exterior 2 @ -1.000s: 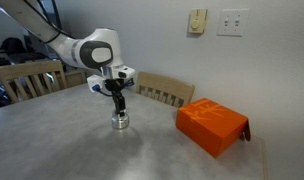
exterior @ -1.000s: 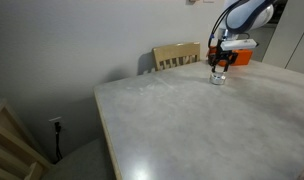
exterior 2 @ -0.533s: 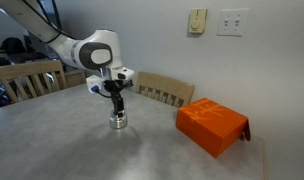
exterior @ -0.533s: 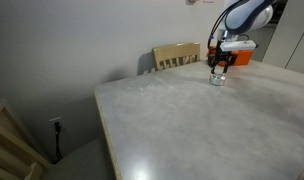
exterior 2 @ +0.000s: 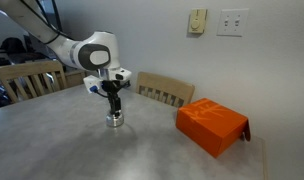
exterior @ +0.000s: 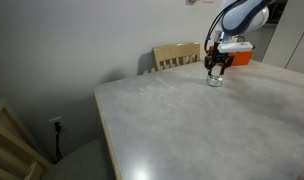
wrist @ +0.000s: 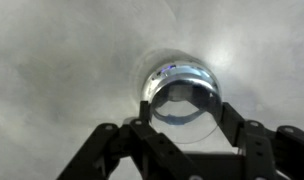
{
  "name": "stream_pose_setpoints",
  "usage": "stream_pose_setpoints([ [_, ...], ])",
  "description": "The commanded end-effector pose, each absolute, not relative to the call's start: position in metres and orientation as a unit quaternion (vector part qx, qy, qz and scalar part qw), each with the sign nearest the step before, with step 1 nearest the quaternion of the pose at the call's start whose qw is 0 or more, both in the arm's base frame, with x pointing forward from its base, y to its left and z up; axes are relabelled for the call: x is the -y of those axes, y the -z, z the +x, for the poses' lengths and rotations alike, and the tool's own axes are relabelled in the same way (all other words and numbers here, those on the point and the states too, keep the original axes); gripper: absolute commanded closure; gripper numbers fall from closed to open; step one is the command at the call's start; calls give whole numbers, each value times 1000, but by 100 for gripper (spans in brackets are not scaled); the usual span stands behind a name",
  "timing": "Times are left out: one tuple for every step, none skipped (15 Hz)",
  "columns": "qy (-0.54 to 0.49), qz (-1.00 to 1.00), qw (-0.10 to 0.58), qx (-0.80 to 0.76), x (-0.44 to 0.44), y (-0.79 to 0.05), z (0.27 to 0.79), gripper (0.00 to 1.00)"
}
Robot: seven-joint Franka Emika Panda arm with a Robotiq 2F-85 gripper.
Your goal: Pick the lid from the table, place it on the bottle, put it back on the table then place it on the bottle again
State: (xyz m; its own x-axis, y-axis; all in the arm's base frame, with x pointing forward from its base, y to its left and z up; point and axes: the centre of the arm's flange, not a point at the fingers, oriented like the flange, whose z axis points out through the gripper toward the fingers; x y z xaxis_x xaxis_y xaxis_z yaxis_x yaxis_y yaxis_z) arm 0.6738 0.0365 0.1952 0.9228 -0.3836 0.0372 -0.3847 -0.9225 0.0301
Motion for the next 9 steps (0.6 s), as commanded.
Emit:
stream_pose_setpoints([
  [-1,982,16,187,-38,-190,680,56],
  [-5,982,17,188,-36,-194,677,56],
  [-8,982,18,189,-35,-196,676,56],
  [-11,981,19,191,-34,-200,673,42],
  [-14,981,19,192,-33,-202,672,27],
  [-17,981,20,194,-32,-205,670,7],
  [-19,980,21,196,-31,-208,669,2],
  [-22,980,22,198,-30,-211,668,0],
  [-25,979,23,199,-29,-215,667,0],
])
